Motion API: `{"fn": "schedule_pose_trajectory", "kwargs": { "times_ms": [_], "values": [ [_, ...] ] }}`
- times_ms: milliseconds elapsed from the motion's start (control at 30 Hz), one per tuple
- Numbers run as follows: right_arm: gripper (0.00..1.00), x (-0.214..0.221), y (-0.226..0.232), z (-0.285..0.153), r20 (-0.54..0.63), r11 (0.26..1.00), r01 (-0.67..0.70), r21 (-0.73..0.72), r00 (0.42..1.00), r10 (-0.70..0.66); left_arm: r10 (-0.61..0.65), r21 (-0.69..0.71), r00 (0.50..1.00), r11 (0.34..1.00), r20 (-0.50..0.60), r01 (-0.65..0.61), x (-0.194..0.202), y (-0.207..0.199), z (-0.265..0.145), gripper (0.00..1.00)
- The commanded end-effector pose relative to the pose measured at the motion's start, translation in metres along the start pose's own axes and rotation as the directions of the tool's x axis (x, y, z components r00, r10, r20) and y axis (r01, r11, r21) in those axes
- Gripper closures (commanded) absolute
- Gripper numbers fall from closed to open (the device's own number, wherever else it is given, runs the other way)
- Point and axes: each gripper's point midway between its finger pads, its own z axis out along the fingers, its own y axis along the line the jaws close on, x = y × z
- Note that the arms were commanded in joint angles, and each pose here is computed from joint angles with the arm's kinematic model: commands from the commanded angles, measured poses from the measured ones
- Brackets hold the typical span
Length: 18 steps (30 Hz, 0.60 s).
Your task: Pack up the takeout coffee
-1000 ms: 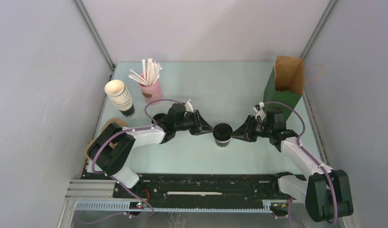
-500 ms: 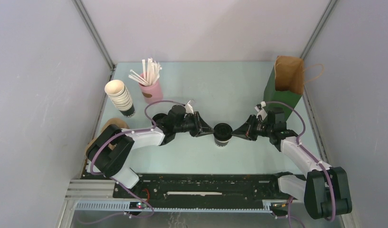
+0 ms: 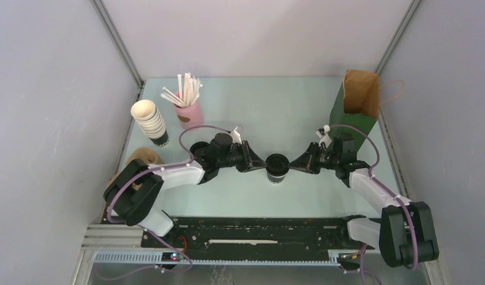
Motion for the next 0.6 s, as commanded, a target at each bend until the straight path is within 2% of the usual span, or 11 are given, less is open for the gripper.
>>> {"fn": "schedule_pose_trajectory", "kwargs": {
  "times_ms": [0,233,467,567],
  "values": [
    [0.96,0.03,-0.057,0.009,-0.077,0.98,0.028,0.197,0.997,-0.013,0.087,-0.167,0.992,0.981,-0.095,-0.102,0.026,0.032,-0.001,0.79],
    [0.96,0.032,-0.085,0.009,-0.065,0.926,0.104,0.363,0.994,-0.086,0.153,-0.306,0.982,0.935,-0.107,-0.179,0.031,0.058,-0.006,0.8],
    [0.97,0.024,-0.084,0.021,0.009,0.912,0.075,0.403,0.996,-0.086,0.208,-0.414,0.97,0.878,-0.125,-0.242,0.032,0.075,-0.012,0.82],
    [0.97,0.016,-0.081,0.024,0.044,0.919,0.077,0.388,0.994,-0.102,0.212,-0.42,0.968,0.873,-0.132,-0.248,0.034,0.077,-0.012,0.82]
  ]
}}
